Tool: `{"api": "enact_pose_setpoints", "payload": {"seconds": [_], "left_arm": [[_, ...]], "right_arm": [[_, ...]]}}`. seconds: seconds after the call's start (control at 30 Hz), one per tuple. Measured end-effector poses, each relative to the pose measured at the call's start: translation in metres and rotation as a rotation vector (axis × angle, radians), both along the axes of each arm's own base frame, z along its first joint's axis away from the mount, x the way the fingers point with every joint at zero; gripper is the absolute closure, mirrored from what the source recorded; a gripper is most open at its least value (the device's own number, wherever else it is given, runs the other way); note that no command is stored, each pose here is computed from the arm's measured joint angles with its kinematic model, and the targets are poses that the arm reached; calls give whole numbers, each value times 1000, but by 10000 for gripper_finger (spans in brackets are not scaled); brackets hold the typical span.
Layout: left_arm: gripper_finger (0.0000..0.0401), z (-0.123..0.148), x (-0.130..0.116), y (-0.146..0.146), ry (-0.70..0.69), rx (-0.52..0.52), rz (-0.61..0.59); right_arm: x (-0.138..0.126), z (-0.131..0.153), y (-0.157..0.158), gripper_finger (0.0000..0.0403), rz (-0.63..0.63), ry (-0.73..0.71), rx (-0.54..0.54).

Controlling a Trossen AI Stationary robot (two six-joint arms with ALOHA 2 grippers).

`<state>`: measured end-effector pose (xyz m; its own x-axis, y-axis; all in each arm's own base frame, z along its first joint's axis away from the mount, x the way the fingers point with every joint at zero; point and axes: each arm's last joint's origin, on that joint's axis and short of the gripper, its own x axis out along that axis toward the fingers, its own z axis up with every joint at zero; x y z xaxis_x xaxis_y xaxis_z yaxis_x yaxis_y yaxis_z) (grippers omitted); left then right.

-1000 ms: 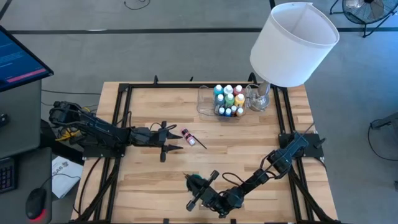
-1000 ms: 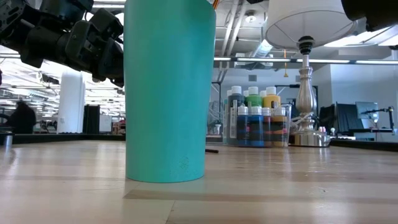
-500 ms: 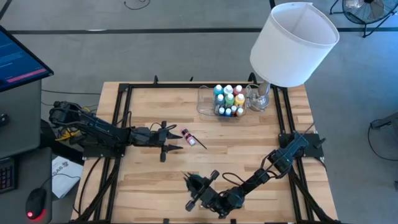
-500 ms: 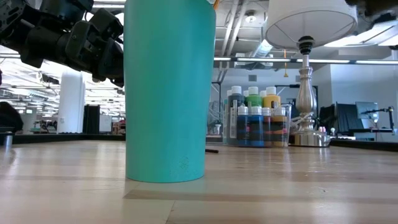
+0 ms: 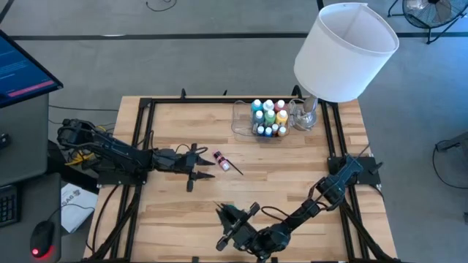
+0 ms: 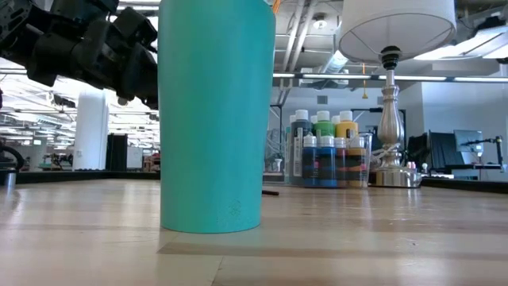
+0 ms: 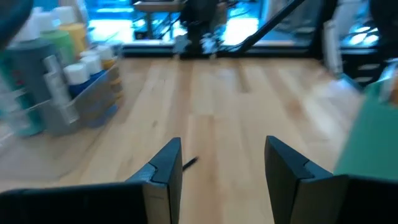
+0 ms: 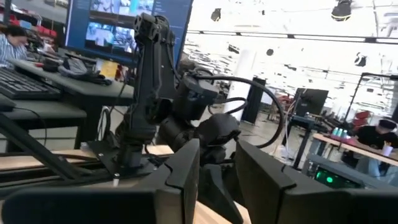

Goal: Pick & Place Paint Supplies
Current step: Put the gold paintbrush into the green cup

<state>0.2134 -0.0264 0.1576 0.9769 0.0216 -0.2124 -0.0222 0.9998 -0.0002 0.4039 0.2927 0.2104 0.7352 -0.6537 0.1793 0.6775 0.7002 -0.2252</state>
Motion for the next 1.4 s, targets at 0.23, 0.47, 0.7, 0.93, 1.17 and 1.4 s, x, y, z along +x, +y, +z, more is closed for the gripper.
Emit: {"api": "enact_pose_setpoints", "payload": {"seconds": [0.23,0.47,0.7,0.93,1.17,1.4], "left_arm": [[280,2,0,-5,-16,-45,-173],[280,2,0,-5,-17,-48,-182],[280,2,0,-5,-16,-47,-182],[280,2,0,-5,-16,-44,-183],[280,2,0,-5,-16,-44,-183],[280,2,0,-5,-13,-43,-182]], "right_arm": [[-4,15,-1,305,-18,-41,97],[-13,57,-15,305,-112,-84,286],[-35,112,-12,305,-101,-91,339],[-14,114,-25,305,45,-256,342],[9,131,-29,305,145,-212,294],[18,135,-29,305,337,112,471]]}}
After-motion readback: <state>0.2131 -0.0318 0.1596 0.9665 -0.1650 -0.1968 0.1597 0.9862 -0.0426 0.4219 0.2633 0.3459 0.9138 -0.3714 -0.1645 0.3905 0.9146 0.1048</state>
